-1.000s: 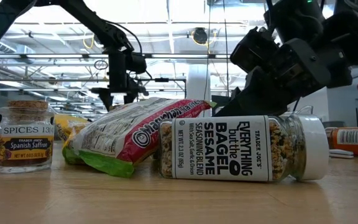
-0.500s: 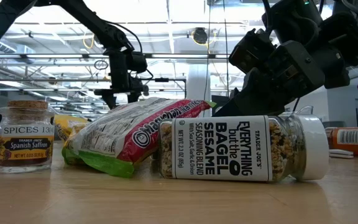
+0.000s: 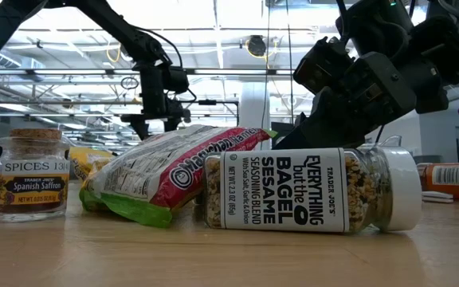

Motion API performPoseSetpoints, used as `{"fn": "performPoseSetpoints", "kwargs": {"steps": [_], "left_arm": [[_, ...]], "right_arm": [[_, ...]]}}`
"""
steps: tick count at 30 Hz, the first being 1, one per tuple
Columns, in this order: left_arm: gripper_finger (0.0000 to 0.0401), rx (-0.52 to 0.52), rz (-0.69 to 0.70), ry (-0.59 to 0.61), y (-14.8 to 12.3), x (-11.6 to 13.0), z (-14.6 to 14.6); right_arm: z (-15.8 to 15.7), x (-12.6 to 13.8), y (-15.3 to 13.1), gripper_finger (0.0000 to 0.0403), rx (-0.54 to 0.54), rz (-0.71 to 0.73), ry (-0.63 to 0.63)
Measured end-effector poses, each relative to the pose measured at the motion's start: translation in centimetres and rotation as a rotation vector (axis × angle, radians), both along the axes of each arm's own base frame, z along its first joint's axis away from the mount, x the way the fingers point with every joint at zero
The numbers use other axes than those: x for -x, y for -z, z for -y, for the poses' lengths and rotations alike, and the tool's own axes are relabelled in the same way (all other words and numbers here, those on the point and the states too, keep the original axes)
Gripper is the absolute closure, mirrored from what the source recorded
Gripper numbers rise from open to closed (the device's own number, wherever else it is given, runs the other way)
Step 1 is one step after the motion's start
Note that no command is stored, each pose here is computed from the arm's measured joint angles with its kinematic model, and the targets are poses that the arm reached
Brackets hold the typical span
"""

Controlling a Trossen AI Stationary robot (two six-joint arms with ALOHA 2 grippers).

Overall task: Pick & Place Food Item
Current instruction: Put the golden seasoning bottle into the left transparent bin, then put the yellow noodle pack into the middle transparent bin

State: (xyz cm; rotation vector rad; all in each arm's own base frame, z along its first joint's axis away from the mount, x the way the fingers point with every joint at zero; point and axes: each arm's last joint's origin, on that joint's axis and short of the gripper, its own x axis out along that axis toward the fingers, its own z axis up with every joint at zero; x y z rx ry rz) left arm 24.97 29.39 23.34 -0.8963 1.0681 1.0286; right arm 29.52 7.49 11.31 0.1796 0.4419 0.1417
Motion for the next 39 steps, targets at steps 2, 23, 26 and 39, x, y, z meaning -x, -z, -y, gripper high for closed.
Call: {"fn": "performPoseSetpoints", "kwargs": {"steps": [2, 23, 26, 39], "left_arm": [[0.0088, -0.005, -0.001, -0.003, 0.0, 0.0, 0.0], [0.003, -0.016, -0.02, 0.012, 0.0, 0.1, -0.1], [0.0026, 0.009, -0.021, 0.035, -0.4, 0.1, 0.1], [0.0025, -0.055, -0.02, 0.138, -9.5, 0.4, 0.7]], "right_arm": [[0.0, 0.0, 0.0, 0.0289, 0.0, 0.0, 0.0], [0.0, 0.0, 0.0, 0.0289, 0.0, 0.0, -0.001], [0.0, 0.0, 0.0, 0.0289, 0.0, 0.0, -0.001], [0.0, 0.0, 0.0, 0.0289, 0.007, 0.001, -0.005]]}}
